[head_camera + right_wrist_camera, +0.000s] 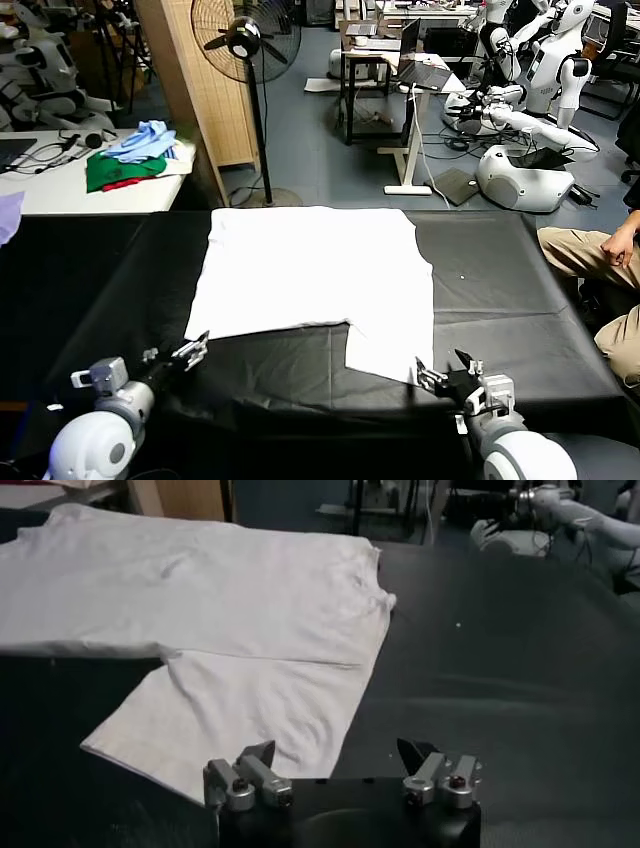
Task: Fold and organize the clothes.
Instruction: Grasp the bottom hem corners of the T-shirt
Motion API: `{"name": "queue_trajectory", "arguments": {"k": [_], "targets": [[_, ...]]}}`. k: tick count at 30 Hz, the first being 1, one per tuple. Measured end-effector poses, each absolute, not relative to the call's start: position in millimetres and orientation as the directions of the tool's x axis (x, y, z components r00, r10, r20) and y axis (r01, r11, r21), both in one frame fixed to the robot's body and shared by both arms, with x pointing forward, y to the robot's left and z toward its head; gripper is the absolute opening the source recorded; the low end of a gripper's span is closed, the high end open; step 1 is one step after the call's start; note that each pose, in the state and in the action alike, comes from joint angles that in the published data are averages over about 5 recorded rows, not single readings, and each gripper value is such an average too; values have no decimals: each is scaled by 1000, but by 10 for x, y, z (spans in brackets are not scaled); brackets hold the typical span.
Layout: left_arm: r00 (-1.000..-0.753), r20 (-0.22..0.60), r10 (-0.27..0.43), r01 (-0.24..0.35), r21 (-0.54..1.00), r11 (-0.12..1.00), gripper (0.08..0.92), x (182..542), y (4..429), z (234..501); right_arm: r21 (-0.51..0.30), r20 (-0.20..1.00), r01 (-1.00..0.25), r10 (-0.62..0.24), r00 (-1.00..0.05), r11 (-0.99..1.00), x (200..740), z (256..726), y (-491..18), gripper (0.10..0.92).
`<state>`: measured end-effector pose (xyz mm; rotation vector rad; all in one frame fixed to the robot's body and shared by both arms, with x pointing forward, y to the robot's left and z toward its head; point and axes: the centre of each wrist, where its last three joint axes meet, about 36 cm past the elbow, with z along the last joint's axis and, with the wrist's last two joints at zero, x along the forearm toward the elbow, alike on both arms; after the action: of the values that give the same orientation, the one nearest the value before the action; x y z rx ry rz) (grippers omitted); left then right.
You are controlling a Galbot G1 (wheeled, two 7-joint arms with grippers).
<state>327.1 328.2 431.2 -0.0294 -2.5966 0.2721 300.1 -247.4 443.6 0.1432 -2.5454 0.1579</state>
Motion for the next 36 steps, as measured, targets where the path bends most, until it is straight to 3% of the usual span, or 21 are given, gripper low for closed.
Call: {"name": "queue_trajectory", "arguments": {"k": [9, 12, 17, 19, 22, 25, 30, 33, 36], "targets": [[-860, 508, 48, -52, -181, 982, 798, 3323, 3298, 4214, -73, 575, -132, -66, -816, 989, 3008, 4348, -2441, 786], [-862, 505, 49, -53, -185, 981, 798, 3334, 3309, 4183, -63, 578, -133, -73, -813, 989, 3001, 4328, -2405, 708], [-864, 501, 53, -48, -186, 981, 789, 3352, 3304, 4150, -52, 580, -134, -80, -811, 990, 2989, 4316, -2368, 477], [-865, 500, 55, -44, -184, 982, 746, 3355, 3297, 4139, -50, 582, -131, -78, -809, 990, 2980, 4308, -2362, 361], [-865, 499, 53, -43, -179, 983, 608, 3360, 3292, 4118, -50, 586, -120, -68, -808, 992, 2959, 4305, -2359, 209], [-865, 499, 48, -48, -177, 983, 457, 3372, 3291, 4099, -60, 594, -100, -45, -803, 993, 2924, 4335, -2366, 129], [-867, 496, 46, -49, -177, 983, 194, 3345, 3267, 4097, -69, 587, -79, -23, -809, 994, 2807, 4485, -2379, 122], [-869, 493, 46, -46, -173, 984, 124, 3294, 3246, 4147, -77, 572, -66, -10, -820, 995, 2696, 4610, -2376, 122], [-871, 490, 43, -46, -169, 985, 125, 3219, 3224, 4237, -89, 564, -54, 5, -826, 995, 2567, 4726, -2369, 122]]}}
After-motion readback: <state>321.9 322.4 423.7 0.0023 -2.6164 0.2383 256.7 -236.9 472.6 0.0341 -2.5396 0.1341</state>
